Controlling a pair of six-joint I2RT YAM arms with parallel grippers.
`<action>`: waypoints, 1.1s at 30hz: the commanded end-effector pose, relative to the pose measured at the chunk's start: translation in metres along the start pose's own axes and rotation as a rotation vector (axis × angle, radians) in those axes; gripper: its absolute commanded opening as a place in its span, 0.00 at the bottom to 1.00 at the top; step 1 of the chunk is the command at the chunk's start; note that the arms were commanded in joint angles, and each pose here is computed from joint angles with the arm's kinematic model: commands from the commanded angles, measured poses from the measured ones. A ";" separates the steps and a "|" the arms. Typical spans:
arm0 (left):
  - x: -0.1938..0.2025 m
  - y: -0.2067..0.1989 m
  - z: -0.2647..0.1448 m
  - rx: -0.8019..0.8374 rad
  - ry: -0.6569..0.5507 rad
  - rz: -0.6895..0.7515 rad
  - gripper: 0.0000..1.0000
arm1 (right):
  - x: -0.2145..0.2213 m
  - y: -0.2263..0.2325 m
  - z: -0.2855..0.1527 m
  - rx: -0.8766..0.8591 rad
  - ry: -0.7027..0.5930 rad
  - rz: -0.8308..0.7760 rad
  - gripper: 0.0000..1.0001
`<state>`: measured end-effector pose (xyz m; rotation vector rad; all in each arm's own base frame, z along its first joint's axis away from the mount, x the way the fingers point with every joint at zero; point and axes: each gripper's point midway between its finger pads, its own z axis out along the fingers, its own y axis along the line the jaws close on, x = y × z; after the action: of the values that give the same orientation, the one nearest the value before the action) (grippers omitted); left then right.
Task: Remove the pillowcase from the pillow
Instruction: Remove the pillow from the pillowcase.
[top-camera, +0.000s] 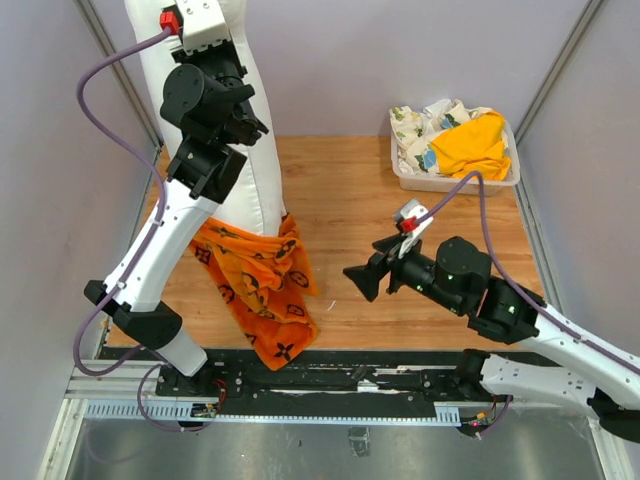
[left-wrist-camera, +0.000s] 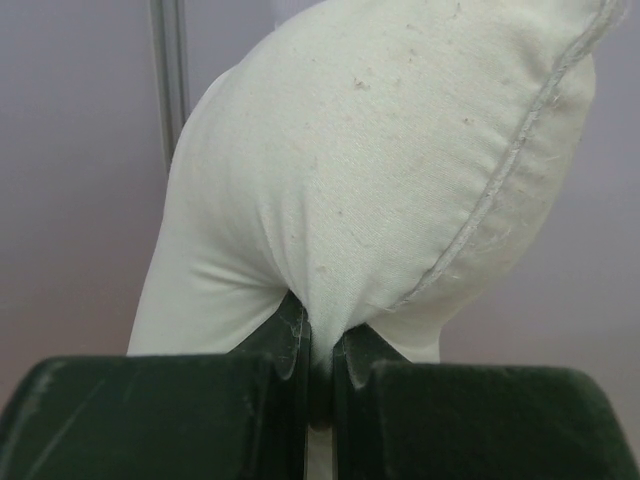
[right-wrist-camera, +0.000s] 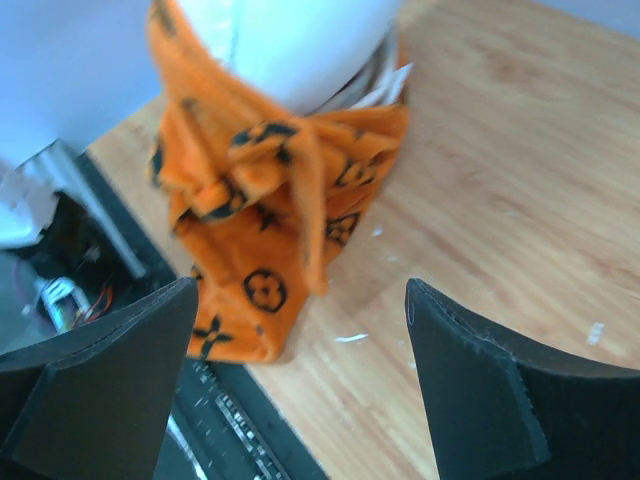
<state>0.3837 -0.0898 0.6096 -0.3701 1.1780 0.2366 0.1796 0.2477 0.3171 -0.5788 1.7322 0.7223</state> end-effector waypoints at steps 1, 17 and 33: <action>-0.066 0.014 0.003 0.001 -0.170 -0.168 0.00 | 0.069 0.040 0.010 -0.142 0.173 -0.052 0.84; -0.060 0.005 0.007 0.016 -0.158 -0.151 0.00 | 0.099 0.146 0.125 -0.332 0.200 0.050 0.87; -0.078 0.038 0.004 -0.021 -0.186 -0.123 0.00 | 0.204 0.071 0.152 0.143 0.411 0.182 0.01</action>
<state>0.4025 -0.0955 0.6015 -0.3404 1.1993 0.2821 0.1711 0.4293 0.1105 -0.5761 2.1774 0.7123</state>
